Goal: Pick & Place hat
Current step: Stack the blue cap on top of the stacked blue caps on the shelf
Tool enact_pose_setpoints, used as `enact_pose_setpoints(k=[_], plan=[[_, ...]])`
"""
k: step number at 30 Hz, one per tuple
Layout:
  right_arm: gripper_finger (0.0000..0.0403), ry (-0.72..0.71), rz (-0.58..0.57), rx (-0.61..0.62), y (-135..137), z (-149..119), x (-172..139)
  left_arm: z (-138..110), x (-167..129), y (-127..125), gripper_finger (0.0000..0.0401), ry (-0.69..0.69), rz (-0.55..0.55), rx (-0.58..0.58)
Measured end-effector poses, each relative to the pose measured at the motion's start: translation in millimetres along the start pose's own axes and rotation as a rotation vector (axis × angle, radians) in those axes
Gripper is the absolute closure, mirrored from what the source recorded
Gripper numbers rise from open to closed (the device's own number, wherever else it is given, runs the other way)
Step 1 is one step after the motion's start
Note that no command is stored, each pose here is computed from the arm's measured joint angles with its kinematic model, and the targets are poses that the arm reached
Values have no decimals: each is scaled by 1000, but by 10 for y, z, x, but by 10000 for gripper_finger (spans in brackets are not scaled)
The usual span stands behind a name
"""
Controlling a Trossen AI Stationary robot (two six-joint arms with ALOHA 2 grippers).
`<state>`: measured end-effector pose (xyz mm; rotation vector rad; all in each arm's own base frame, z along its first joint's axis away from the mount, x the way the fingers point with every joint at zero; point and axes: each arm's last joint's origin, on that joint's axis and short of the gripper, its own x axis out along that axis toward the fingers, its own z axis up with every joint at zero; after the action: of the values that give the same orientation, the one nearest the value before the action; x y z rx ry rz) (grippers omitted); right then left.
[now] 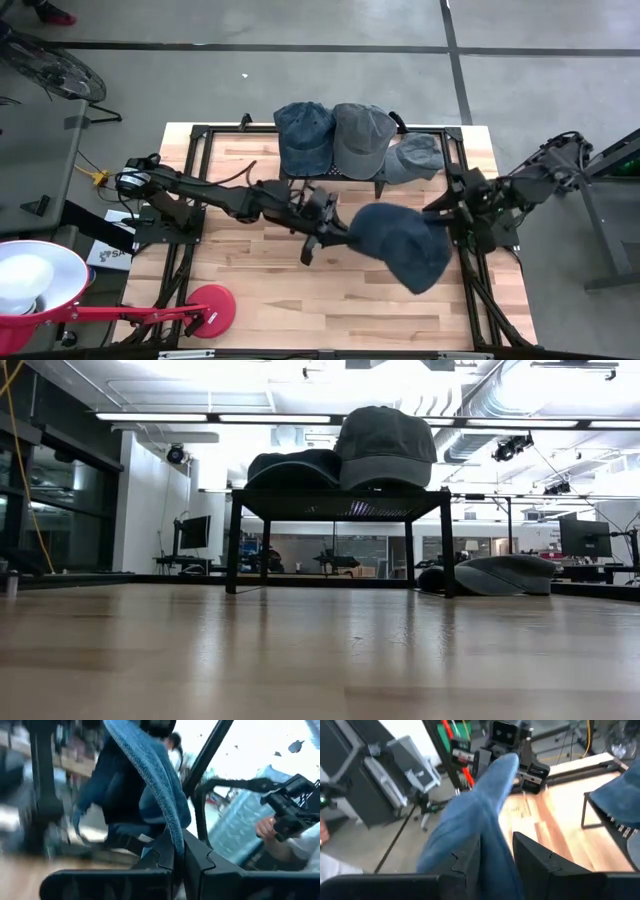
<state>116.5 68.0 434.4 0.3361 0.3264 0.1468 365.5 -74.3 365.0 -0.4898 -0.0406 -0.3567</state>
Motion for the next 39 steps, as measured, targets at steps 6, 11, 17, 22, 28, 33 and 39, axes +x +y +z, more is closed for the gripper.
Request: enact_pose_setpoints(k=[6,11,17,22,28,33,39], plan=[[305,-98,-31,-41,-4,75,-46,114,-13,-11,396,-161,116,201],[316,-162,-79,-78,-41,117,-128,206,-83,-28,396,-213,248,312],[319,-190,-85,-75,-88,130,-235,505,-316,-172,396,-336,399,472],[320,-210,-107,-101,-98,143,-256,726,-513,-310,396,-422,434,580],[320,-292,-148,-255,9,185,-42,940,-666,-474,396,-610,343,697],[320,-401,-173,-367,126,298,105,991,-707,-519,396,-691,327,752],[320,-565,-285,-386,151,504,377,1053,-743,-472,396,-717,251,749]])
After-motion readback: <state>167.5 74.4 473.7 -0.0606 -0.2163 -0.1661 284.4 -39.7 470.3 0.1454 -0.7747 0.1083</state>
